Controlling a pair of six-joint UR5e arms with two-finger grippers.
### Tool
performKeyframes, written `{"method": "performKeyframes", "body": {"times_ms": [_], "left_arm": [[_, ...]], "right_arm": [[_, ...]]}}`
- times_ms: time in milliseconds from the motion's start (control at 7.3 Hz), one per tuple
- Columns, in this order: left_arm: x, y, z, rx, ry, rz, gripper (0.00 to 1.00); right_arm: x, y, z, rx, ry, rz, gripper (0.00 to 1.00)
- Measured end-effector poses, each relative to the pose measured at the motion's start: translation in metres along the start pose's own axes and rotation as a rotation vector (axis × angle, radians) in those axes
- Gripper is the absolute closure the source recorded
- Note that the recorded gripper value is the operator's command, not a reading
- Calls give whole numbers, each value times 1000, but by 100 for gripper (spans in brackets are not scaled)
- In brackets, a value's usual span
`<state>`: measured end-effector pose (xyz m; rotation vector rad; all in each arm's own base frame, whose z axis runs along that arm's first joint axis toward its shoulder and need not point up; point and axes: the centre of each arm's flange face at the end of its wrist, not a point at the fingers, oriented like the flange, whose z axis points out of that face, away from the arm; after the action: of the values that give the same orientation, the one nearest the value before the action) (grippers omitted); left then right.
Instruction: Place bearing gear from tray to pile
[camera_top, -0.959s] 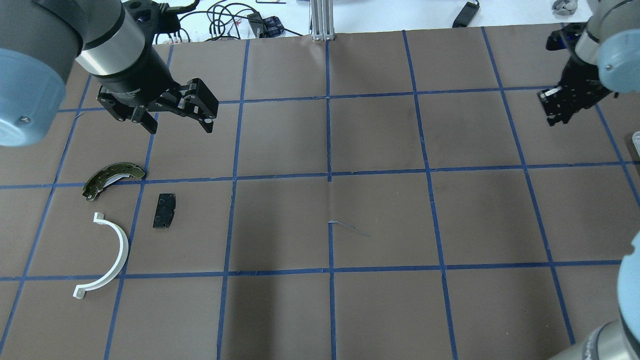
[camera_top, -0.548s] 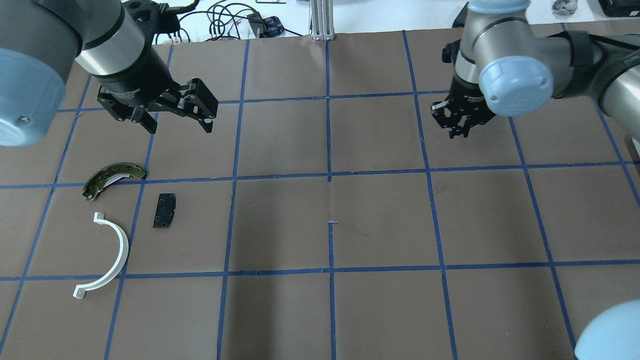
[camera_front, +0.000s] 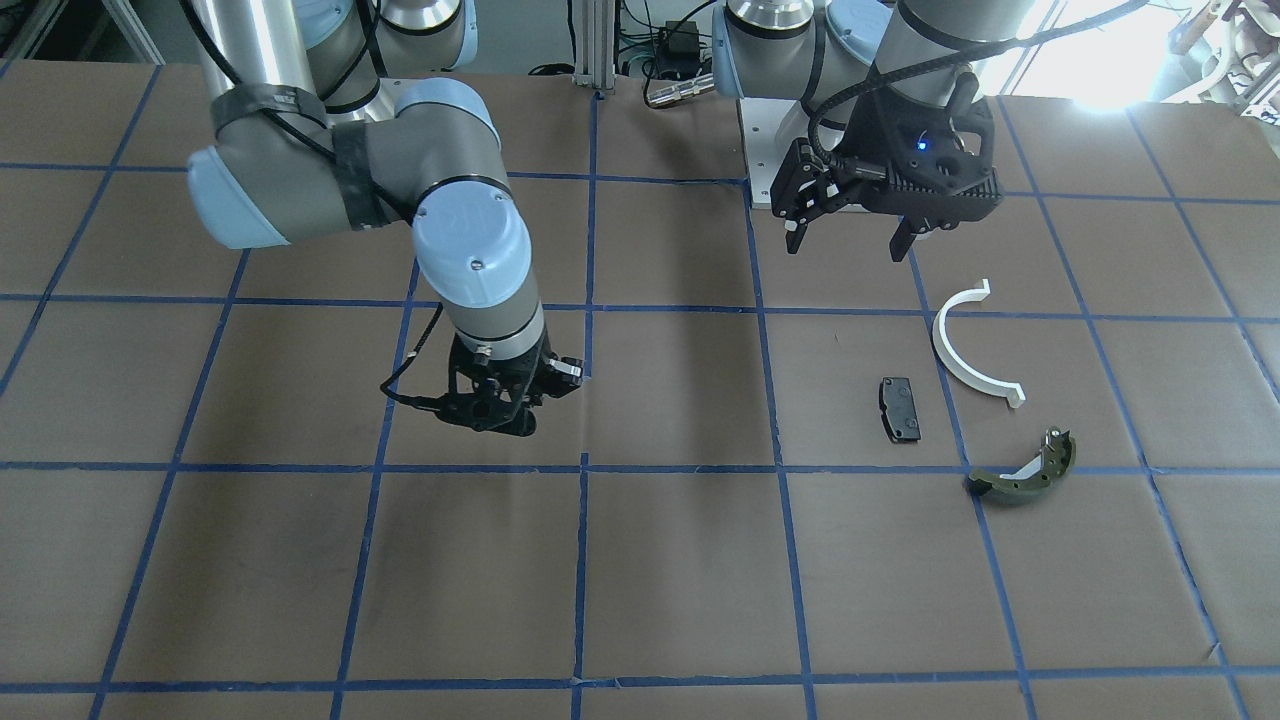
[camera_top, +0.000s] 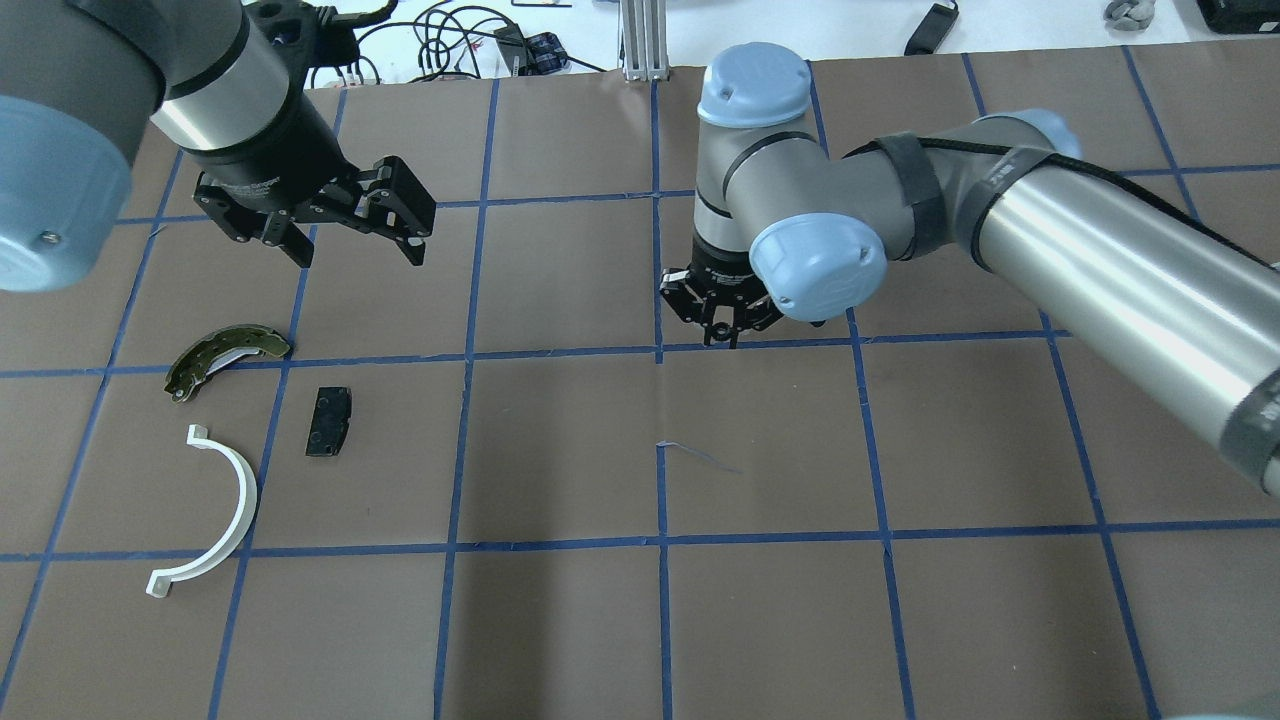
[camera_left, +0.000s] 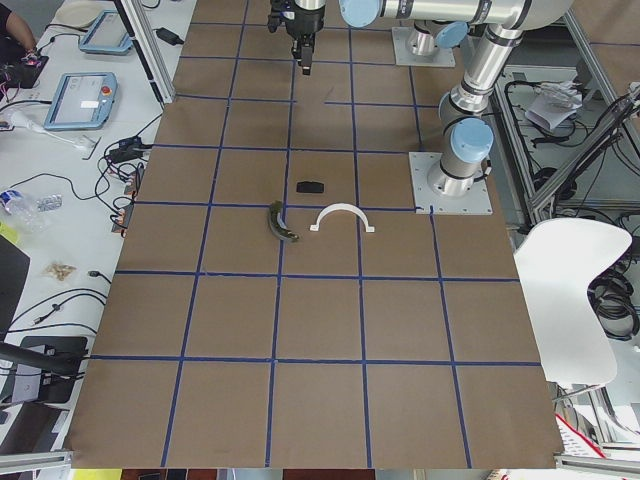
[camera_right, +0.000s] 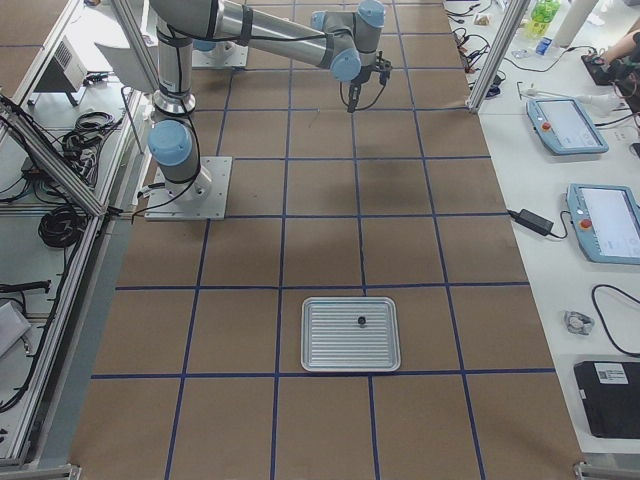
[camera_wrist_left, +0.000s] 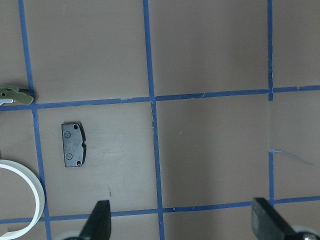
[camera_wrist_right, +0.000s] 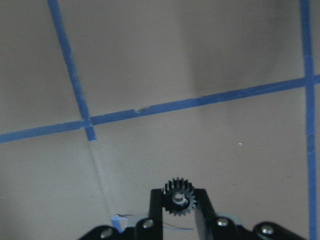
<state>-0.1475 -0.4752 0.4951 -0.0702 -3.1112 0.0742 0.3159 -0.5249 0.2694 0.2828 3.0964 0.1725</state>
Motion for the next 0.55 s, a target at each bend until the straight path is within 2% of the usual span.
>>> {"method": "performKeyframes", "body": {"times_ms": [137,274,411,548], "left_arm": [[0,0,0,0,0,0,0],[0,0,0,0,0,0,0],[0,0,0,0,-1,-1,0],[-1,0,0,0,-1,-1,0]], "right_arm": [[-26,6,22,10,-18,0,81],[-44,9,43,15,-30,4,51],[-54,11,59,10,-32,5,1],[-58,13,68,5,-29,4,0]]}}
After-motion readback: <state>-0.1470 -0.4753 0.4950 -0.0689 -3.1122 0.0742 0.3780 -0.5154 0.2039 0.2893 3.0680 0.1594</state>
